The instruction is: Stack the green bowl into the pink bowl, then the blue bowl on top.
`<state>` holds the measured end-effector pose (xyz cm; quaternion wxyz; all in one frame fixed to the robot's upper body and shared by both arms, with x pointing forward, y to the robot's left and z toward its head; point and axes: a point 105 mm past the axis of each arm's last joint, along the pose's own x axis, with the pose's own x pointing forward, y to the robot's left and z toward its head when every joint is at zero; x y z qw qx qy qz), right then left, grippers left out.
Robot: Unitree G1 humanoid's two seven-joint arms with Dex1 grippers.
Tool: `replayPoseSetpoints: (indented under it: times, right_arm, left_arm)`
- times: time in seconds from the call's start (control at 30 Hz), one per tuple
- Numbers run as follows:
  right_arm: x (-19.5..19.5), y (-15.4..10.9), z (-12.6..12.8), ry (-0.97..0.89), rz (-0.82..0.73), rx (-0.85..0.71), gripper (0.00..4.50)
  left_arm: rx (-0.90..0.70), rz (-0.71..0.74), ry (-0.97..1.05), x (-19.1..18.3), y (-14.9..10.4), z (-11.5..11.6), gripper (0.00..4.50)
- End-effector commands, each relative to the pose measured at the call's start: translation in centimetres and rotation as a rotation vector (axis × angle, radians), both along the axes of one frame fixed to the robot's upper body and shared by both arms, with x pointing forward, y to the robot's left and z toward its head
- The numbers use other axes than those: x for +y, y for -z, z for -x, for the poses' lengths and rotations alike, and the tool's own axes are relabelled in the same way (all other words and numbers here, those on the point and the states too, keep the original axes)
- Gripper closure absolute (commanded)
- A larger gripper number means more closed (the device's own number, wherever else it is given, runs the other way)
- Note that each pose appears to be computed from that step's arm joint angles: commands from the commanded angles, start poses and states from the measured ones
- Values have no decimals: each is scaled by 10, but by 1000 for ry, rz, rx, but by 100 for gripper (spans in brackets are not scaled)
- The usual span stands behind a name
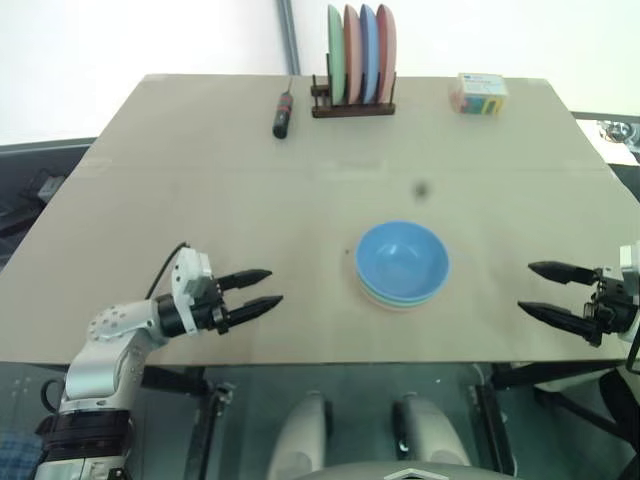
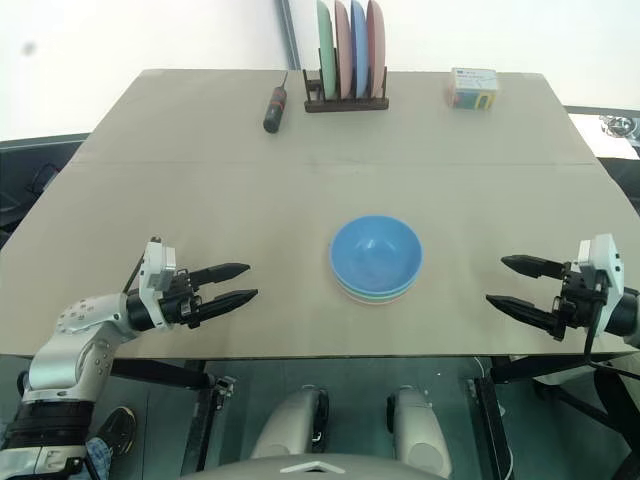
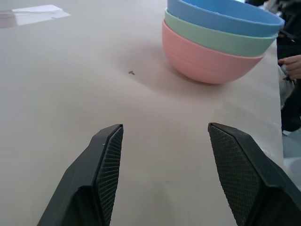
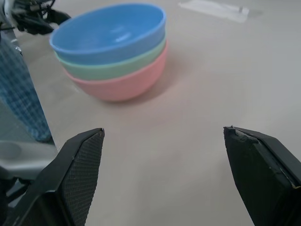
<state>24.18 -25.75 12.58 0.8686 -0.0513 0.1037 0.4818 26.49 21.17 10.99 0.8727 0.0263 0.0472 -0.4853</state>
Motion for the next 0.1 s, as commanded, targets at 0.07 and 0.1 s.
replayPoseSetpoints:
  times: [0.07,0.1]
  right_arm:
    - [0,3,-4,-5,11,-41,23]
    - [0,3,-4,-5,10,-44,23]
  left_arm:
    - [-95,4,11,-7,-19,3,144]
    - [-95,8,22,-9,-20,4,144]
